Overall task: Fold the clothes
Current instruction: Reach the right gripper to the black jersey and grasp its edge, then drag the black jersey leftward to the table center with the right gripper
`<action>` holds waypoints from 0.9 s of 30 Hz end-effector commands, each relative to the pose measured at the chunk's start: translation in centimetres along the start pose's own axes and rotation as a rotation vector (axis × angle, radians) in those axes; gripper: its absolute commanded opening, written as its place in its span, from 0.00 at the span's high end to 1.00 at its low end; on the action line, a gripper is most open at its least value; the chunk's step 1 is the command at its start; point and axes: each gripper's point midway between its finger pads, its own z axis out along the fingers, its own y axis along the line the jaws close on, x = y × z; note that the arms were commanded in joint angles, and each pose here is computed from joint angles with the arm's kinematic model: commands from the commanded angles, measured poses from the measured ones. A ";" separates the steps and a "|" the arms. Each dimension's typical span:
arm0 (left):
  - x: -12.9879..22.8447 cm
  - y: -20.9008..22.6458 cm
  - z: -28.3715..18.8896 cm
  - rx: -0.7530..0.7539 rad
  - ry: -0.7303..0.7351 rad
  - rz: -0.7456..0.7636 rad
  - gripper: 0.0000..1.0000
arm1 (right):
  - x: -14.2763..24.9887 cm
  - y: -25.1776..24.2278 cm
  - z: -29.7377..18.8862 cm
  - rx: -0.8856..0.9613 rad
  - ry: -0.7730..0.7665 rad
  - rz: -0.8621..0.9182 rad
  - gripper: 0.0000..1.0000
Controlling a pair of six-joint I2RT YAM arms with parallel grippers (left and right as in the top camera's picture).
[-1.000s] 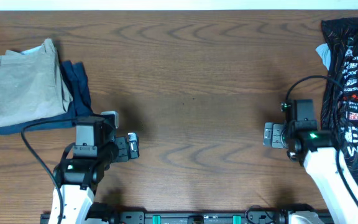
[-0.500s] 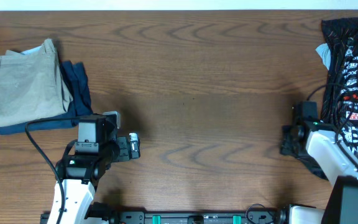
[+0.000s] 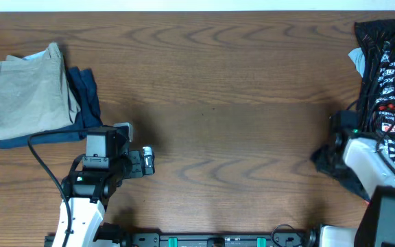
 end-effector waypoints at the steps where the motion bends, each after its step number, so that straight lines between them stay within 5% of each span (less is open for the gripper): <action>1: -0.7 -0.4 -0.4 0.010 -0.015 -0.003 0.02 | -5.7 1.3 -6.5 -0.156 -0.184 0.055 0.99; 7: -0.6 -0.4 -0.4 0.010 -0.015 -0.003 0.02 | -9.5 4.2 -17.1 -0.442 -0.406 -0.153 0.99; 12: -0.6 -0.4 -0.4 0.010 -0.015 -0.003 0.03 | -8.8 5.4 -19.2 -0.506 -0.446 -0.227 0.99; 21: -0.7 -0.4 -0.4 0.011 -0.018 -0.003 0.02 | 4.8 17.4 -33.5 -1.546 -0.458 -0.987 0.99; 25: -0.7 -0.4 -0.4 0.011 -0.018 -0.003 0.02 | 7.7 19.9 -35.2 -1.575 -0.516 -1.158 0.97; 27: -0.7 -0.4 -0.4 0.011 -0.018 -0.003 0.02 | 8.1 21.1 -34.5 -1.484 -0.552 -1.198 0.86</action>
